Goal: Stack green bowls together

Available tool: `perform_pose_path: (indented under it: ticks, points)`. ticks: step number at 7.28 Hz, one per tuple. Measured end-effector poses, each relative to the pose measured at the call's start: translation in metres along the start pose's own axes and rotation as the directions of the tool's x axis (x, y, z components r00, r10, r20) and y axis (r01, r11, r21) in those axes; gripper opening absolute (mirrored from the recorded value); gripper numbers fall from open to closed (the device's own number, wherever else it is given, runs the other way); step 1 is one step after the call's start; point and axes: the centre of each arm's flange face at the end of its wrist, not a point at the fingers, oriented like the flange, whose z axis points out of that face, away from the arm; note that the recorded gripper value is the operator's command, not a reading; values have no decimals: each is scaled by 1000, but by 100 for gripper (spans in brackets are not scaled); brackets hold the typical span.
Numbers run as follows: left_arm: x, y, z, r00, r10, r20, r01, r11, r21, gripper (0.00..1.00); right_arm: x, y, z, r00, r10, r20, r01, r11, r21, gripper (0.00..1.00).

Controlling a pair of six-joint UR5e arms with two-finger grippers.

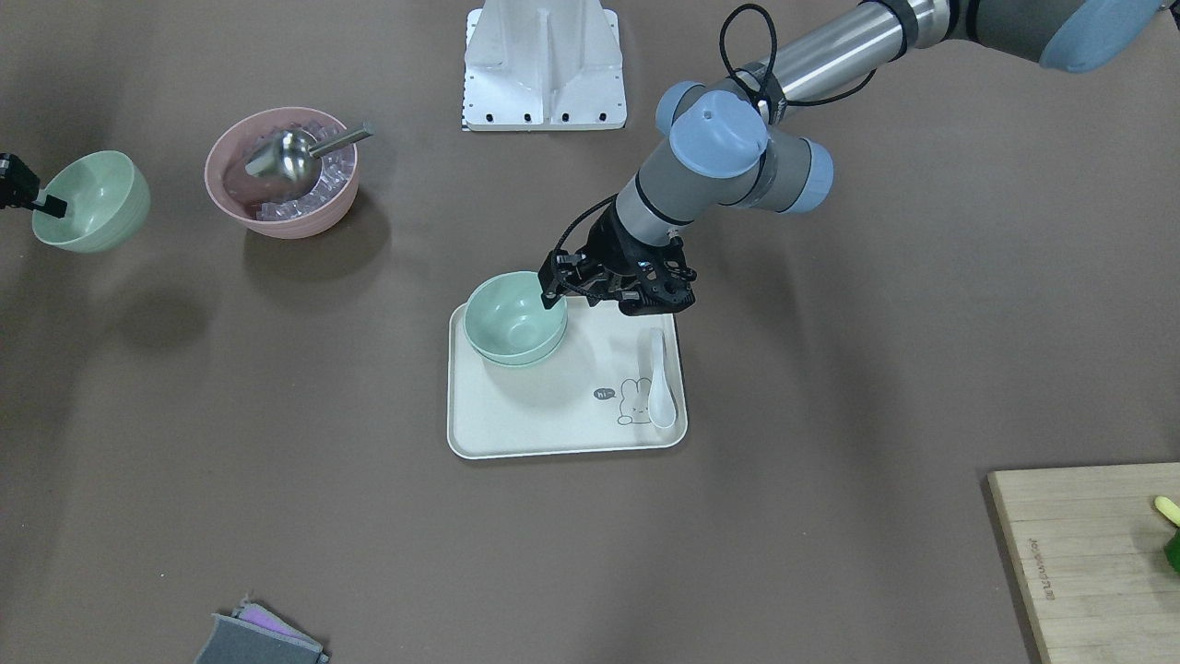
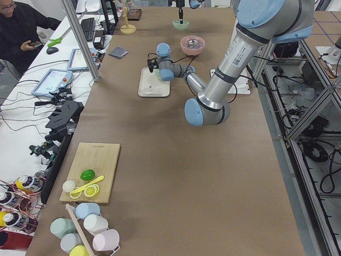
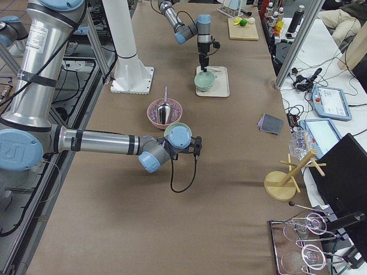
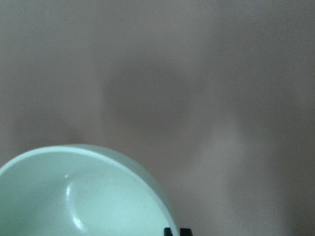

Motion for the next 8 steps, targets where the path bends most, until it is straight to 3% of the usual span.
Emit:
perform_pose_path:
  ticks: [2, 4, 6, 8]
  points:
    - [-3, -33, -46, 1000, -15, -23, 15, 1000, -6, 98, -47, -38, -36, 996, -1, 94, 0, 1000, 18, 0]
    - [-33, -97, -124, 998, -49, -32, 48, 998, -41, 98, -145, -85, -47, 988, 37, 148, -39, 999, 12, 0]
    - [-70, -133, -179, 999, -25, -36, 24, 999, -44, 98, -268, -103, 8, 987, 69, 143, -66, 997, -26, 0]
    - [-84, -142, -192, 999, -23, -34, 21, 999, -44, 98, -357, -84, 95, 989, 87, 120, -86, 996, -17, 0]
